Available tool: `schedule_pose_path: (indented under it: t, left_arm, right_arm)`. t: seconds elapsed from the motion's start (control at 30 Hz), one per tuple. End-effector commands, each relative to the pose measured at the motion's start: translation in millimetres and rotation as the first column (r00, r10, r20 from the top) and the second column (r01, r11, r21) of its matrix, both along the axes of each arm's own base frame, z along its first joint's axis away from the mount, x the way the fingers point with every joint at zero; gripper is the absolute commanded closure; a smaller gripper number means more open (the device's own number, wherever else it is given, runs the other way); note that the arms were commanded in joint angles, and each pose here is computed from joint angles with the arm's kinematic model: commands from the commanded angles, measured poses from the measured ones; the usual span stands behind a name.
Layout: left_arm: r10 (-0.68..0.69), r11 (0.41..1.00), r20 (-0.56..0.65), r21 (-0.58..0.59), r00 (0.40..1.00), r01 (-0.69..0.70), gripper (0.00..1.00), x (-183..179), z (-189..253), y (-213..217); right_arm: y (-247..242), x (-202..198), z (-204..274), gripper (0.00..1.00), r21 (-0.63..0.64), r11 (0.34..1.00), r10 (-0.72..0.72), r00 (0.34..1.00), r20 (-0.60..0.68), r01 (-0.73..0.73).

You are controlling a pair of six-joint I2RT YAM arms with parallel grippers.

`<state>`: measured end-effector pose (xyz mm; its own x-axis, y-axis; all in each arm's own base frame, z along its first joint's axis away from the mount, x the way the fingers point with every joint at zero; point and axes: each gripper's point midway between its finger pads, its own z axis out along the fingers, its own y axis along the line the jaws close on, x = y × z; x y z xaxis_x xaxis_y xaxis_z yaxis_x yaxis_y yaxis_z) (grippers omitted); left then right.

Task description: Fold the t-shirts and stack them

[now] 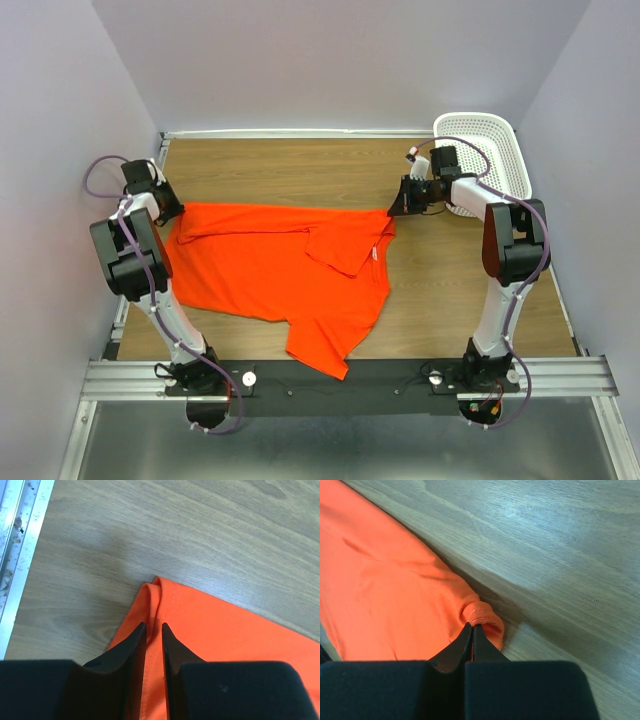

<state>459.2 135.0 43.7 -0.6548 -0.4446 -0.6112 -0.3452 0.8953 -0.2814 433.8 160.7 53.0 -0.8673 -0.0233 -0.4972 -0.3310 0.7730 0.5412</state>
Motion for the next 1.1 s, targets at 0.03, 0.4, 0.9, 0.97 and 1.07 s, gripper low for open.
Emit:
schedule_pose_path:
  t: [0.03, 0.4, 0.9, 0.97, 1.07]
  left_arm:
    - [0.004, 1.000, -0.013, 0.022, 1.000, -0.004, 0.76, 5.5, -6.1, 4.6]
    - [-0.061, 0.998, 0.058, -0.029, 0.996, 0.063, 1.00, 22.5, 12.0, -7.5]
    - [0.000, 1.000, 0.106, 0.030, 0.994, -0.003, 1.00, 52.3, 34.2, 16.3]
    - [0.014, 1.000, 0.115, 0.026, 0.993, -0.018, 1.00, 56.8, 33.1, 19.2]
    - [0.022, 0.999, 0.115, 0.024, 0.993, -0.025, 1.00, 62.2, 29.6, 20.3]
  right_arm:
    - [-0.3, 0.8, -1.1, 0.97, 0.013, 1.000, 0.012, 1.000, -0.016, -0.012]
    - [-1.0, 0.8, -2.4, 0.97, 0.008, 1.000, 0.012, 1.000, -0.016, -0.012]
    - [-4.9, 1.9, -4.8, 0.97, -0.013, 1.000, 0.004, 1.000, -0.011, -0.004]
    - [-5.1, 1.5, -5.6, 0.97, -0.019, 1.000, 0.003, 1.000, -0.013, -0.003]
    - [-6.8, 2.0, -7.6, 0.97, -0.026, 1.000, 0.000, 1.000, -0.013, -0.001]
